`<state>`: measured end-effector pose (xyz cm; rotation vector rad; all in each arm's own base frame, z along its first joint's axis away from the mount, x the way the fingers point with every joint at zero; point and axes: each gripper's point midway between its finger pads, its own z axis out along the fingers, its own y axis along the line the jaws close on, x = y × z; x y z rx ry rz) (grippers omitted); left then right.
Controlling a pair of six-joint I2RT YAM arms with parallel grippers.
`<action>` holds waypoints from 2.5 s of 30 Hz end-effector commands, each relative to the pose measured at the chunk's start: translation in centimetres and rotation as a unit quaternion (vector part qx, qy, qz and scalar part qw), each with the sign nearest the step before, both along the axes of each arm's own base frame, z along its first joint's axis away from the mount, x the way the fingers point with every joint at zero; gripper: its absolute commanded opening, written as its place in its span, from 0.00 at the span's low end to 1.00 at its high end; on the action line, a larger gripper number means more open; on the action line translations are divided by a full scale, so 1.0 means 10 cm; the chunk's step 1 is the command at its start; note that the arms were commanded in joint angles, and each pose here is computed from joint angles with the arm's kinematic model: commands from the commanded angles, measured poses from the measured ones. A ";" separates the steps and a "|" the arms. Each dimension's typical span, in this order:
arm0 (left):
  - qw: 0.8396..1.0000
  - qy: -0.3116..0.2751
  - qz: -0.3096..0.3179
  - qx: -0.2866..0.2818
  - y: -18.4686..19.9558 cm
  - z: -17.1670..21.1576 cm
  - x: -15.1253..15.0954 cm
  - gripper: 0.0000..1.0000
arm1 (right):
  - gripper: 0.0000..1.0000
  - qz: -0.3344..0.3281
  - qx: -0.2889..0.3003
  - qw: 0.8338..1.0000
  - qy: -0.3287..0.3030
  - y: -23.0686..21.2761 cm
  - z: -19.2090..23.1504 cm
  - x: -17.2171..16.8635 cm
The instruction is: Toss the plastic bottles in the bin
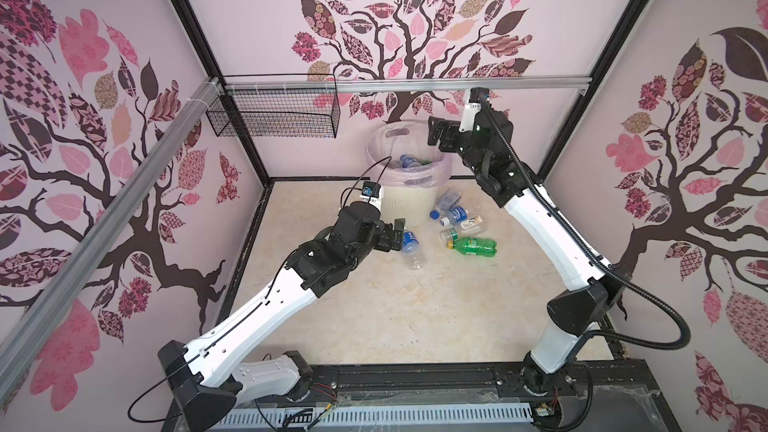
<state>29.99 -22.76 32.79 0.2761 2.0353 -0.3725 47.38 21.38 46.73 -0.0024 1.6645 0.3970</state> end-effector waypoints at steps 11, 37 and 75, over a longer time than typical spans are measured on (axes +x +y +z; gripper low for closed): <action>0.998 0.052 -0.009 -0.030 0.04 -0.30 -0.19 0.97 | 0.99 0.020 -0.039 0.993 0.107 -0.37 -1.34 -0.82; 0.962 0.227 0.062 -0.140 0.51 -1.36 -0.24 0.97 | 0.99 0.122 -0.042 0.932 0.339 0.58 -3.68 -1.26; 0.914 0.299 0.053 -0.268 0.43 -1.53 -0.21 0.97 | 0.52 0.152 -0.084 0.912 0.371 0.80 -4.17 -1.30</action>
